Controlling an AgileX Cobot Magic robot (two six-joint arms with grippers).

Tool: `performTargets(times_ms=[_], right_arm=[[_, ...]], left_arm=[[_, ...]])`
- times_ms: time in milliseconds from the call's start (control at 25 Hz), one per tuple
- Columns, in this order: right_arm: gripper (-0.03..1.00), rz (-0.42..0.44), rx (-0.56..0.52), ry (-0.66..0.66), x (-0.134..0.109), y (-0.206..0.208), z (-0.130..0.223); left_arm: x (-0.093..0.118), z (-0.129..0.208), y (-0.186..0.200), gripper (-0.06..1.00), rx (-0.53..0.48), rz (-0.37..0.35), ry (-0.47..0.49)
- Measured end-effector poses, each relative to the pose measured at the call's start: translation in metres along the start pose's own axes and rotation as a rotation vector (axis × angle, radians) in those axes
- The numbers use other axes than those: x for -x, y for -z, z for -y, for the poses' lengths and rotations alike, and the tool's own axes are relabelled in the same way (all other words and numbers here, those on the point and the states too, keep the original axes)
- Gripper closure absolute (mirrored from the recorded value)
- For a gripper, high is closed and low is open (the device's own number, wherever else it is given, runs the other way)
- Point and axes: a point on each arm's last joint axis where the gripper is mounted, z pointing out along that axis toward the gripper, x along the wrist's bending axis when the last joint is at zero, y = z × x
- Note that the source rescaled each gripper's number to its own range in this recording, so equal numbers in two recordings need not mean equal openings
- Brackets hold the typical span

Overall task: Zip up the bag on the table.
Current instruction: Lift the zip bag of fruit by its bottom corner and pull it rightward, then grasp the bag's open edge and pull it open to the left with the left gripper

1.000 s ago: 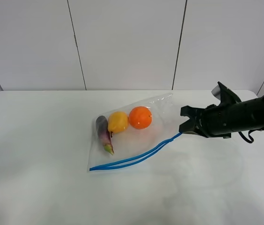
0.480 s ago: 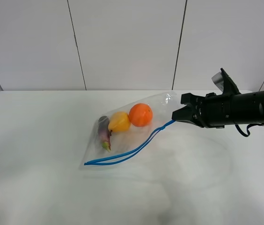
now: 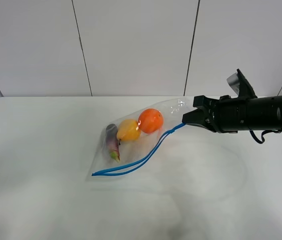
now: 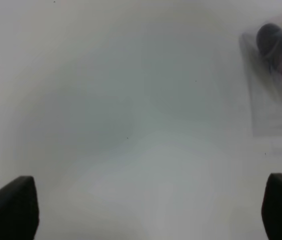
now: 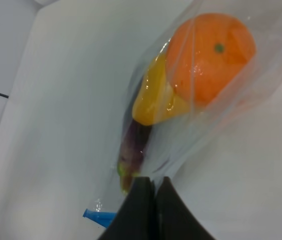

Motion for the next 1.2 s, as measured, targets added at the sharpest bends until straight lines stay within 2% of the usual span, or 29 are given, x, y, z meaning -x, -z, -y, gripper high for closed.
performTargets(times_ms=[1200], right_arm=[[0.97,-0.052,0.030,0.059,-0.0047,0.0002,-0.0026]], left_arm=[[0.0000,0.0000,0.0000,-0.06,0.000,0.000,0.000]])
